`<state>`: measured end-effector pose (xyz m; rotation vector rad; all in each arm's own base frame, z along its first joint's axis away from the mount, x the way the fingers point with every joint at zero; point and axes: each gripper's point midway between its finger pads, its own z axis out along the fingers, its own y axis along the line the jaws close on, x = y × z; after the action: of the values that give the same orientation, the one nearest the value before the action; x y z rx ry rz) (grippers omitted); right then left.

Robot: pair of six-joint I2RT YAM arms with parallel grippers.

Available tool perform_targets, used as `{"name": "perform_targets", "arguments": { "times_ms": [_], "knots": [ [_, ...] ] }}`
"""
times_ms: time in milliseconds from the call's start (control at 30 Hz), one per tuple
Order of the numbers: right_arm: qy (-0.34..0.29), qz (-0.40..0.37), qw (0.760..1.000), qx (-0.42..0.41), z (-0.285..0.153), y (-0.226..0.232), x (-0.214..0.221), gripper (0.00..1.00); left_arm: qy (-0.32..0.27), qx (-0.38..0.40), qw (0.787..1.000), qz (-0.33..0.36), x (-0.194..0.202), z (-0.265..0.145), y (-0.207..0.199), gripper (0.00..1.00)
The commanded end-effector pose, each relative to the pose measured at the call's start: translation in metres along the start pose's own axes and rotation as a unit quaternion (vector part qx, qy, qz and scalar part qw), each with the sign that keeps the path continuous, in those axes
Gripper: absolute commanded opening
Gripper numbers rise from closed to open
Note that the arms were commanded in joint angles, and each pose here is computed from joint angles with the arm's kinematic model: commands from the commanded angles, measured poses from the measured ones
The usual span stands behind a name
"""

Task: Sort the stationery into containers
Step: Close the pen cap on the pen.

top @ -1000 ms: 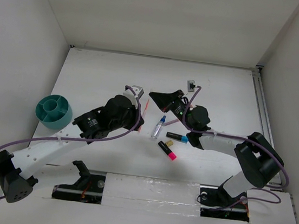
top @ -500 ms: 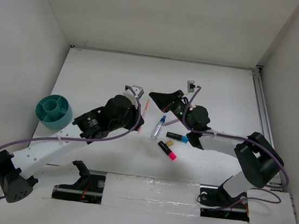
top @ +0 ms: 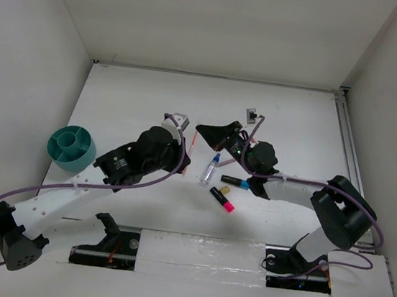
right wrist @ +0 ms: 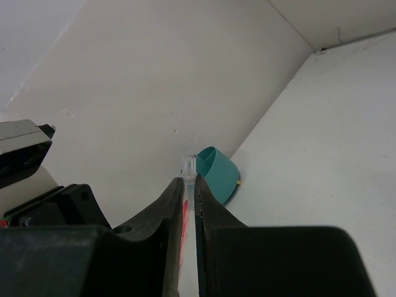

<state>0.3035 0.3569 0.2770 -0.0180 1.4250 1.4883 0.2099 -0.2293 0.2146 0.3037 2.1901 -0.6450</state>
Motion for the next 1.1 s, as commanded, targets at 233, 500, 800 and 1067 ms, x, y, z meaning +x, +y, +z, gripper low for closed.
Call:
{"name": "perform_targets", "arguments": {
  "times_ms": [233,500,800,1067],
  "knots": [
    [-0.002,-0.006,1.000,-0.025,-0.007,0.017,0.001,0.00,-0.027,-0.014,0.999,-0.009,-0.011,-0.004,0.005,0.00],
    [-0.004,-0.001,1.000,-0.016,-0.012,0.017,0.010,0.00,-0.036,-0.018,0.999,-0.021,-0.014,-0.003,0.005,0.00],
    [0.001,0.004,1.000,-0.022,-0.002,0.024,0.017,0.00,-0.040,0.006,0.999,-0.027,-0.020,-0.002,-0.006,0.00],
    [0.012,-0.003,1.000,-0.015,0.001,0.019,0.025,0.00,-0.045,0.007,0.999,-0.027,-0.024,-0.001,-0.008,0.00]
  ]
}}
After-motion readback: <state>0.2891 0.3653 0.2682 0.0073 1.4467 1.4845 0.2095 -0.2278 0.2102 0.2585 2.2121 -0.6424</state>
